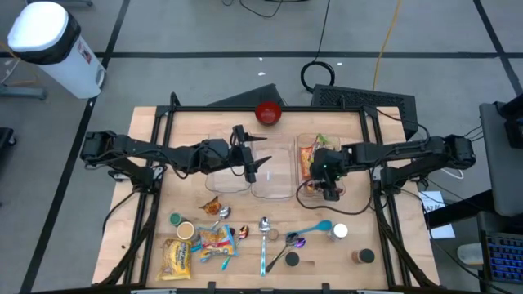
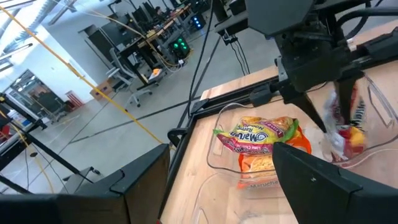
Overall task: Pick & Place Food Item
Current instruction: Put the red noodle pack into the right transparent bin, then put the blue noodle pack into the right transparent bin
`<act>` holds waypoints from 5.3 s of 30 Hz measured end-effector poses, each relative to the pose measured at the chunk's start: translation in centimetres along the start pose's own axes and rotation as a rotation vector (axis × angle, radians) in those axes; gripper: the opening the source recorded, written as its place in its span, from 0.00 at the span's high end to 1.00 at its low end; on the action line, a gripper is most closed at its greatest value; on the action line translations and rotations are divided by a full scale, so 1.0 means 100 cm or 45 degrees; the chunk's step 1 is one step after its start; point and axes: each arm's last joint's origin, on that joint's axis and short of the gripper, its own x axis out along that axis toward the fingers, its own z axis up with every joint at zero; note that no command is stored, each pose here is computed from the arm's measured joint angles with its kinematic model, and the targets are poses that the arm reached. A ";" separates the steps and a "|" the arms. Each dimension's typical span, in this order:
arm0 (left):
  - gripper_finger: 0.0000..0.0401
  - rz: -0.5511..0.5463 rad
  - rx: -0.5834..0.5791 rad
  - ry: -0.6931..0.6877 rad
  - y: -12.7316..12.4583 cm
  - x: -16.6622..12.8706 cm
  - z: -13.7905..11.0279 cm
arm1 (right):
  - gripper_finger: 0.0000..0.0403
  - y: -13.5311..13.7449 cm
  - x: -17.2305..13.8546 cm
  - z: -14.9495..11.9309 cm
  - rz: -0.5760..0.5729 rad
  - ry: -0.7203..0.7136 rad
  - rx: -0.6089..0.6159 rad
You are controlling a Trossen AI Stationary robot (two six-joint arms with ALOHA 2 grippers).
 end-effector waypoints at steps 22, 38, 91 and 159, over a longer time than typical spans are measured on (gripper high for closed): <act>0.28 -0.147 -0.069 0.070 -0.001 -0.009 -0.003 | 0.65 0.009 -0.033 0.014 0.202 -0.378 0.037; 0.28 -0.850 -0.553 0.421 -0.015 -0.107 0.013 | 0.65 0.013 -0.061 0.021 0.245 -0.644 0.133; 0.59 -0.585 -0.846 1.281 -0.175 -0.111 -0.044 | 0.65 0.091 -0.066 -0.024 0.214 -1.430 -0.485; 0.98 -0.009 -0.151 0.138 -0.010 -0.008 -0.003 | 0.40 0.035 -0.059 0.063 -0.360 -1.199 0.315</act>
